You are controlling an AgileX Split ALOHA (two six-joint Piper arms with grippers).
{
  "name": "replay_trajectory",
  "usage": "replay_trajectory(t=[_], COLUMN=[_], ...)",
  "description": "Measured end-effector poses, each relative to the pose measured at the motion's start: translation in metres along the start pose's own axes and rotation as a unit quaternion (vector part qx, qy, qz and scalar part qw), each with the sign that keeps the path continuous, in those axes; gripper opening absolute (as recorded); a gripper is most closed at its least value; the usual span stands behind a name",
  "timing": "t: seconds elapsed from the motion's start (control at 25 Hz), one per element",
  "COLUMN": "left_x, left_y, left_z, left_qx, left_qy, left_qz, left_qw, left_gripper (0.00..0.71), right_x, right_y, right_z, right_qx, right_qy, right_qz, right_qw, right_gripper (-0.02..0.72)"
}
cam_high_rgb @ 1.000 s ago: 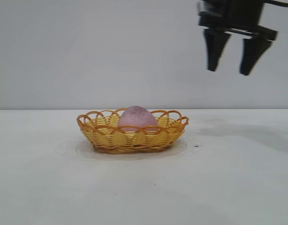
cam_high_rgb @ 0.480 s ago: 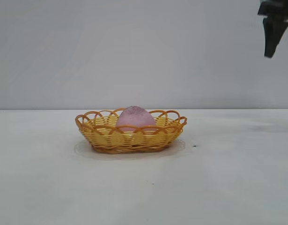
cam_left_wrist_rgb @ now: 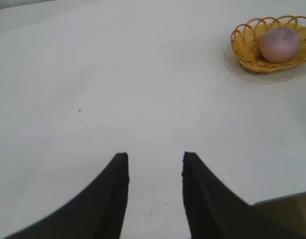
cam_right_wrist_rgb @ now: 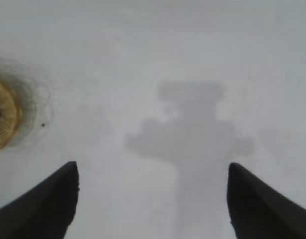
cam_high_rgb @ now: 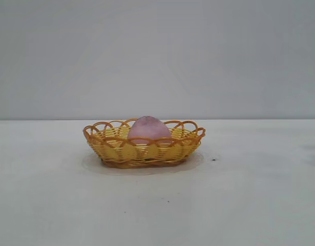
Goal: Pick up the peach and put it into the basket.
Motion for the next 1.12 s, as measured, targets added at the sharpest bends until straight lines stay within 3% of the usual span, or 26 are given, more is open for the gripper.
replay_trajectory(t=[0.2,0.4,0.8,1.12], left_x=[0.0,0.0,0.0,0.0], left_y=[0.0,0.0,0.0,0.0], left_z=[0.0,0.0,0.0,0.0], left_qx=[0.0,0.0,0.0,0.0], left_qy=[0.0,0.0,0.0,0.0], left_qz=[0.0,0.0,0.0,0.0], left_qw=[1.0,1.0,1.0,1.0], left_gripper=[0.272,0.272,0.272,0.272], right_x=[-0.042,-0.098,-0.2,-0.237], right_y=[-0.04,-0.054,-0.04,-0.028], right_z=[0.026,0.049,0.086,0.094], right_qx=[-0.017,-0.034,-0.058,-0.094], right_qy=[-0.004,0.001,0.001,0.009], right_qz=[-0.036,-0.047,-0.083,-0.146], right_qw=[0.999,0.998,0.995,0.985], right_gripper=[0.529,0.529,0.529,0.529])
Point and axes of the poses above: a point on each arm's last joint axis where the gripper is mounted, y pointing out along that axis toward the gripper, z along the wrist's bending axis when the last joint is at zero, x = y × z, the point moved 9 cm from there along y, pointing out along that axis toward the gripper, and after that the axes turned 14 degrees about -y, right-handed, at the moved point
